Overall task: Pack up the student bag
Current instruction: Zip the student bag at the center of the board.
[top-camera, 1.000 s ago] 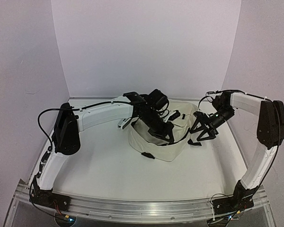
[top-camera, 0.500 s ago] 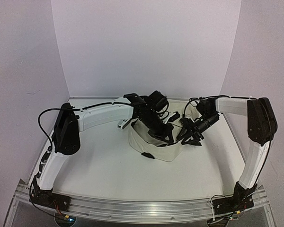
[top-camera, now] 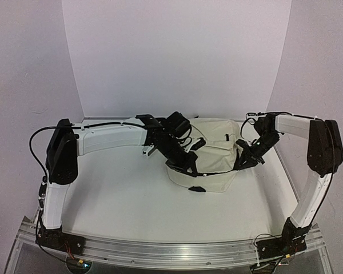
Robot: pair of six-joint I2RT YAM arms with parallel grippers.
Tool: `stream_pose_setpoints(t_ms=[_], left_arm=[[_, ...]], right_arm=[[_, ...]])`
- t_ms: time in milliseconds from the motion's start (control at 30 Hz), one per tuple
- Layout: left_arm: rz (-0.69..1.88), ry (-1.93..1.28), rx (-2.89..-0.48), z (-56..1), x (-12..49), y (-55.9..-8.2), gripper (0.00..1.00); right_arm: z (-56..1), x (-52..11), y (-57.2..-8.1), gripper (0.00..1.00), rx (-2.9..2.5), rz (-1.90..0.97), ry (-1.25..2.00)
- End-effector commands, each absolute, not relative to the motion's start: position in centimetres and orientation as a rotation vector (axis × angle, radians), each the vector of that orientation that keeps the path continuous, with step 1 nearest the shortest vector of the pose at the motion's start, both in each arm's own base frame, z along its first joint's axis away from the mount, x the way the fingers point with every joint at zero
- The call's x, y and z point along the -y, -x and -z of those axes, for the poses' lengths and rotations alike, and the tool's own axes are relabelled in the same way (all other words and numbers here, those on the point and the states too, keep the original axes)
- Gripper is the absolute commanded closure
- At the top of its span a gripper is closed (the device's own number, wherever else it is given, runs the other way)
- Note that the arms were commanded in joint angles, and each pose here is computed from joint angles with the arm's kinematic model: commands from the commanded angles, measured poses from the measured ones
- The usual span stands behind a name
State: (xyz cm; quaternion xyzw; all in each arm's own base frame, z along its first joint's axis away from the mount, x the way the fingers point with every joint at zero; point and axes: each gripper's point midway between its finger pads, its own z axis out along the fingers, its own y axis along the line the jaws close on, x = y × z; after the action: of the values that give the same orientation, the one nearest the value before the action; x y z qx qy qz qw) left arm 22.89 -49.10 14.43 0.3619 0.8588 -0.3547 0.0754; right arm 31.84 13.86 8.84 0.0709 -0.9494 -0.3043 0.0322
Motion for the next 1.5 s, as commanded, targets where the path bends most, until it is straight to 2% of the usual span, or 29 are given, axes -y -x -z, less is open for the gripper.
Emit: stream_pose_setpoints(t_ms=[0, 133, 300, 433, 533, 567, 700, 833, 1033, 1333, 1400, 1467], left_arm=[[1.052, -1.052, -2.538, -17.5, 46.6, -23.0, 1.00], [1.078, -1.079, -2.538, -17.5, 46.9, -22.4, 1.00], [1.151, -1.113, -2.473, -18.4, 50.1, -23.0, 1.00], [1.205, -1.085, -2.396, -19.6, 52.6, -24.7, 1.00], [1.246, -1.048, -2.386, -20.0, 53.5, -25.5, 1.00], [1.252, -1.037, -2.390, -20.0, 53.6, -25.7, 1.00], [1.298, -0.940, -2.426, -20.0, 53.0, -26.6, 1.00], [1.327, -0.863, -2.467, -19.9, 52.2, -27.4, 1.00], [1.337, -0.826, -2.527, -19.5, 51.9, -27.5, 1.00], [1.359, -0.759, -2.575, -19.2, 51.1, -27.5, 1.00], [1.346, -0.727, -2.573, -19.2, 50.8, -27.8, 1.00], [1.327, -0.685, -2.586, -19.0, 50.3, -28.2, 1.00]], right_arm=[[-9.0, -7.5, -33.0, 1.00, 3.099, 0.505, -0.455], [-8.2, -5.1, -35.2, 1.00, 3.141, 0.367, -0.571], [-11.8, -7.5, -40.8, 0.98, 3.265, 0.576, -0.552], [-14.9, -7.7, -41.5, 0.74, 3.319, 0.580, -0.699], [-17.4, -8.0, -39.2, 0.37, 3.311, 0.579, -0.956], [-17.8, -8.3, -38.2, 0.29, 3.294, 0.605, -1.048], [-20.5, -10.9, -34.6, 0.12, 3.234, 0.781, -1.408], [-20.8, -15.4, -32.5, 0.11, 3.141, 0.769, -1.713], [-19.5, -21.1, -30.8, 0.20, 3.040, 0.704, -1.989], [-15.1, -24.4, -29.8, 0.31, 2.957, 0.580, -2.117], [-13.7, -24.4, -29.7, 0.35, 2.940, 0.535, -2.121], [-12.7, -24.1, -29.7, 0.44, 2.934, 0.490, -2.110]])
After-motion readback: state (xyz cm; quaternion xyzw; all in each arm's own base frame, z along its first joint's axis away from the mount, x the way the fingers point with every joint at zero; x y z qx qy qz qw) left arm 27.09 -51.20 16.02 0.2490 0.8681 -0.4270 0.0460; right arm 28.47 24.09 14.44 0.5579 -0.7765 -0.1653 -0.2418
